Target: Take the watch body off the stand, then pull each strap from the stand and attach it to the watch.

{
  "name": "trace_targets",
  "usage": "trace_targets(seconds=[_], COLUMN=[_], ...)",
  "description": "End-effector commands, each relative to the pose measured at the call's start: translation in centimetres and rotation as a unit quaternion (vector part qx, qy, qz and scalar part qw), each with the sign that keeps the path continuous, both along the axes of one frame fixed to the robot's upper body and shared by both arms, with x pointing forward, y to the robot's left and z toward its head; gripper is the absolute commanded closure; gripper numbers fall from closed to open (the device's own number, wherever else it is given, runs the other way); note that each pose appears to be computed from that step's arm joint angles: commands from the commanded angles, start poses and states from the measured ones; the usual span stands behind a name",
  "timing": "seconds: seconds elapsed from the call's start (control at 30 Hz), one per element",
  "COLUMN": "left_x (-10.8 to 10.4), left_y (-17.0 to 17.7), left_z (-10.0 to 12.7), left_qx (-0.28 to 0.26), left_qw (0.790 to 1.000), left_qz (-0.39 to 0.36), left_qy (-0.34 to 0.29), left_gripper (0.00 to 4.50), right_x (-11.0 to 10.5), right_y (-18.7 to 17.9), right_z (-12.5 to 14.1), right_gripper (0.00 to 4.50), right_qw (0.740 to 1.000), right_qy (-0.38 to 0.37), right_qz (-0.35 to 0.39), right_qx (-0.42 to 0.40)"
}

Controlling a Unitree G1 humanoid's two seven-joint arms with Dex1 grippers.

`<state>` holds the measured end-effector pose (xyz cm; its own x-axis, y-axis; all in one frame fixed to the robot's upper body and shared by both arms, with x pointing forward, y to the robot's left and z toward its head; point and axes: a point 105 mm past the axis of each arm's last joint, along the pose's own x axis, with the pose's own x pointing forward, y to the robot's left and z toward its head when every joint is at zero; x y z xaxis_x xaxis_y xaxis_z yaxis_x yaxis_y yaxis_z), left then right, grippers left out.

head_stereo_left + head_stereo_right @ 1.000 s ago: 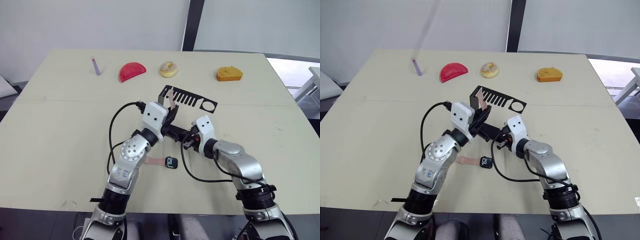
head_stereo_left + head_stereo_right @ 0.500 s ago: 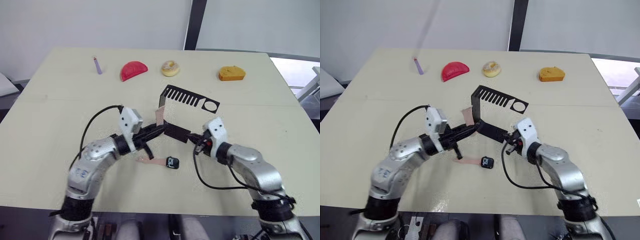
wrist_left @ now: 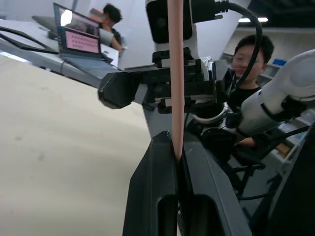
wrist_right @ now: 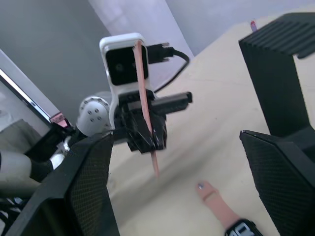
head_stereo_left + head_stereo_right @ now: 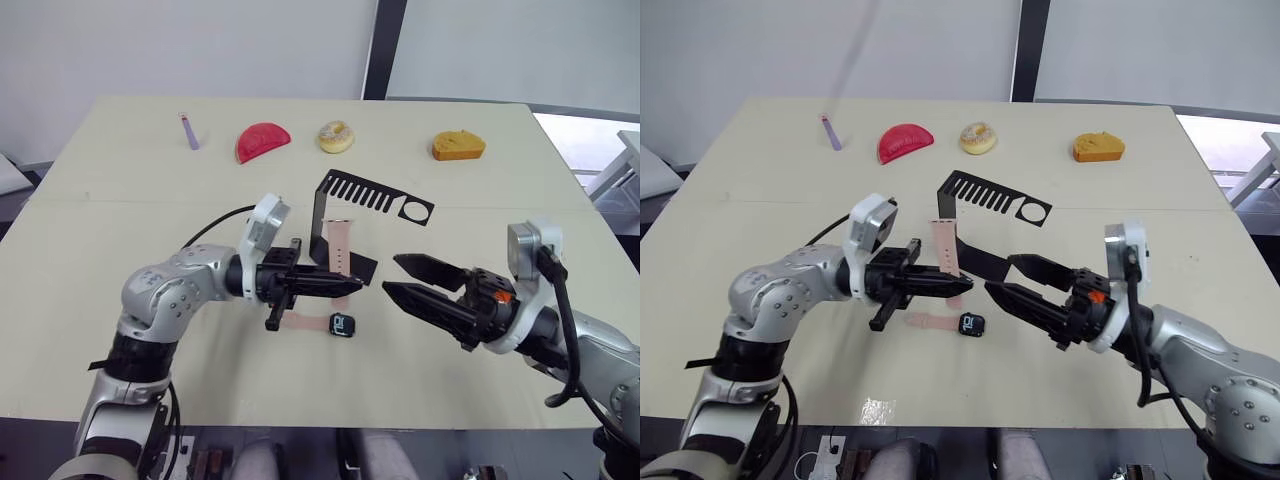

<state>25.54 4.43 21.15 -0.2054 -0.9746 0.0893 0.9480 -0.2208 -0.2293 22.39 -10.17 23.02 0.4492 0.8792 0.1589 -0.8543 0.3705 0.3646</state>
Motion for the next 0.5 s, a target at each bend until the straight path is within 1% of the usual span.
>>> trace_targets(seconds=[0.03,0.23,0.27,0.3,0.5], left_x=[-0.7,-0.5,-0.6,-0.6,-0.8], left_y=[-0.5,-1.1,-1.2,-1.3,-1.4], left_z=[0.4,0.2,0.1,0.1,0.1], left_qx=[-0.003,0.0,0.0,-0.002,-0.006], left_qw=[0.999,0.999,0.999,0.999,0.999], left_qz=[-0.039,-0.05,-0.052,-0.052,-0.052], left_qy=[-0.005,-0.01,-0.011,-0.01,-0.006], left_gripper=[4.5,4.5,4.5,4.5,4.5], right_x=[0.3,0.7,0.7,0.6,0.7], right_y=[1.1,2.0,2.1,2.2,2.6], right_z=[1.2,1.5,1.6,1.6,1.9], right_gripper=[0.05,0.05,0.57,0.87,0.87], right_qw=[1.0,0.999,0.999,0.999,1.0], right_qy=[0.01,0.018,0.018,0.016,0.009], right_qz=[-0.006,-0.013,-0.013,-0.012,-0.011], right_qx=[0.029,0.028,0.028,0.028,0.026])
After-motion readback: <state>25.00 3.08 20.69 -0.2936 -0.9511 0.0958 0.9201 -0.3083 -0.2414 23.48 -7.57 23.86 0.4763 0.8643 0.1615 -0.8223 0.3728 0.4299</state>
